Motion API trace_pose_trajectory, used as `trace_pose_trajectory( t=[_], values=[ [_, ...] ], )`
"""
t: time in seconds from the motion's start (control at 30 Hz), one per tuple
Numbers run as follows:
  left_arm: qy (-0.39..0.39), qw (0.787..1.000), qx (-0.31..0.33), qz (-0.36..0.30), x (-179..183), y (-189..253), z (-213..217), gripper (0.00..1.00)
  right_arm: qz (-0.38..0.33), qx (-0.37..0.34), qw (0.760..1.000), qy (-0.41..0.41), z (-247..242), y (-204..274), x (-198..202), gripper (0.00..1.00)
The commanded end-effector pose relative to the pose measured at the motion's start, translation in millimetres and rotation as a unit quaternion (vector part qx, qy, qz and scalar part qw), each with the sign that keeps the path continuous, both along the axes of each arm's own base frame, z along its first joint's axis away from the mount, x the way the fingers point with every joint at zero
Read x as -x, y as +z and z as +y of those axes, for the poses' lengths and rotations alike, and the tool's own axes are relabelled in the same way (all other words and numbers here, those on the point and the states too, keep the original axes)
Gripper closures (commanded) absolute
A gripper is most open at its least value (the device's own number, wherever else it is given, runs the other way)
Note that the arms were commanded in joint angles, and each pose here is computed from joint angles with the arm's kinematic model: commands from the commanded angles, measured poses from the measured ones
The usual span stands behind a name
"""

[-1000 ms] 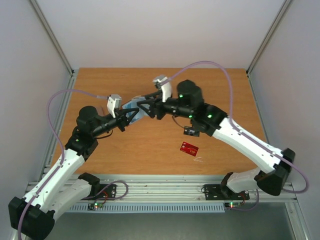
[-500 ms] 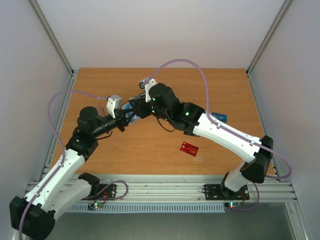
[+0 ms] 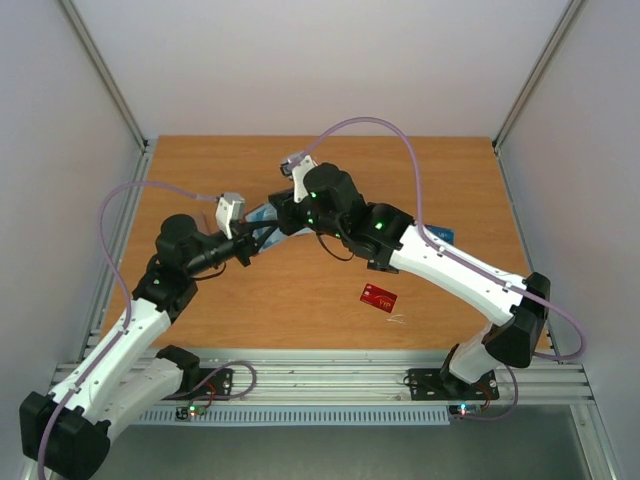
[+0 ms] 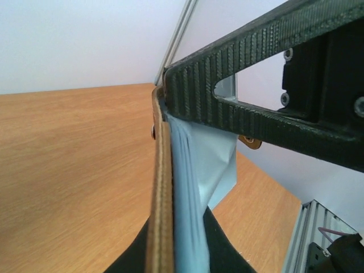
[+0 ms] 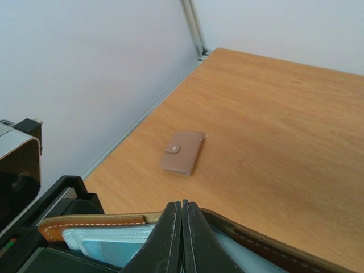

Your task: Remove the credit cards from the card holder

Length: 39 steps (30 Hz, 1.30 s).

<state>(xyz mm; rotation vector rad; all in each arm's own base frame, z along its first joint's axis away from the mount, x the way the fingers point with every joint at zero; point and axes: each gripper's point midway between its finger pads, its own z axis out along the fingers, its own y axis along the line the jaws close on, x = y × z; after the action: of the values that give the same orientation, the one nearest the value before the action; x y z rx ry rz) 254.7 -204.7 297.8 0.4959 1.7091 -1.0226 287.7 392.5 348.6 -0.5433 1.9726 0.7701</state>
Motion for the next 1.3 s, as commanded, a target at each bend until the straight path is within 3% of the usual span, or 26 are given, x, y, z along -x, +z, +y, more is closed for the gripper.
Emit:
trace_pose_trajectory(
  t=[0.0, 0.07, 0.13, 0.57, 0.97, 1.27],
  values=[
    [-0.051, 0.995, 0.036, -0.074, 18, 39, -9, 0.87, 0.001, -0.024, 0.998, 0.051, -6, 11, 9, 0.99],
    [-0.074, 0.993, 0.041, -0.084, 27, 44, -12, 0.71, 0.0, -0.032, 0.997, 0.068, -12, 15, 11, 0.99],
    [-0.105, 0.989, 0.046, -0.093, 38, 50, -16, 0.66, 0.004, -0.041, 0.996, 0.084, -18, 17, 13, 0.99],
    [-0.115, 0.988, 0.047, -0.093, 43, 52, -17, 0.62, -0.051, -0.054, 0.988, 0.138, -35, 46, 32, 0.99],
    [-0.077, 0.993, 0.033, -0.08, 32, 40, -11, 0.68, -0.064, -0.101, 0.978, 0.169, -37, 70, 45, 0.99],
    [-0.09, 0.991, 0.041, -0.094, 41, 44, -11, 0.71, -0.071, -0.137, 0.97, 0.186, -46, 91, 53, 0.99]
  ],
)
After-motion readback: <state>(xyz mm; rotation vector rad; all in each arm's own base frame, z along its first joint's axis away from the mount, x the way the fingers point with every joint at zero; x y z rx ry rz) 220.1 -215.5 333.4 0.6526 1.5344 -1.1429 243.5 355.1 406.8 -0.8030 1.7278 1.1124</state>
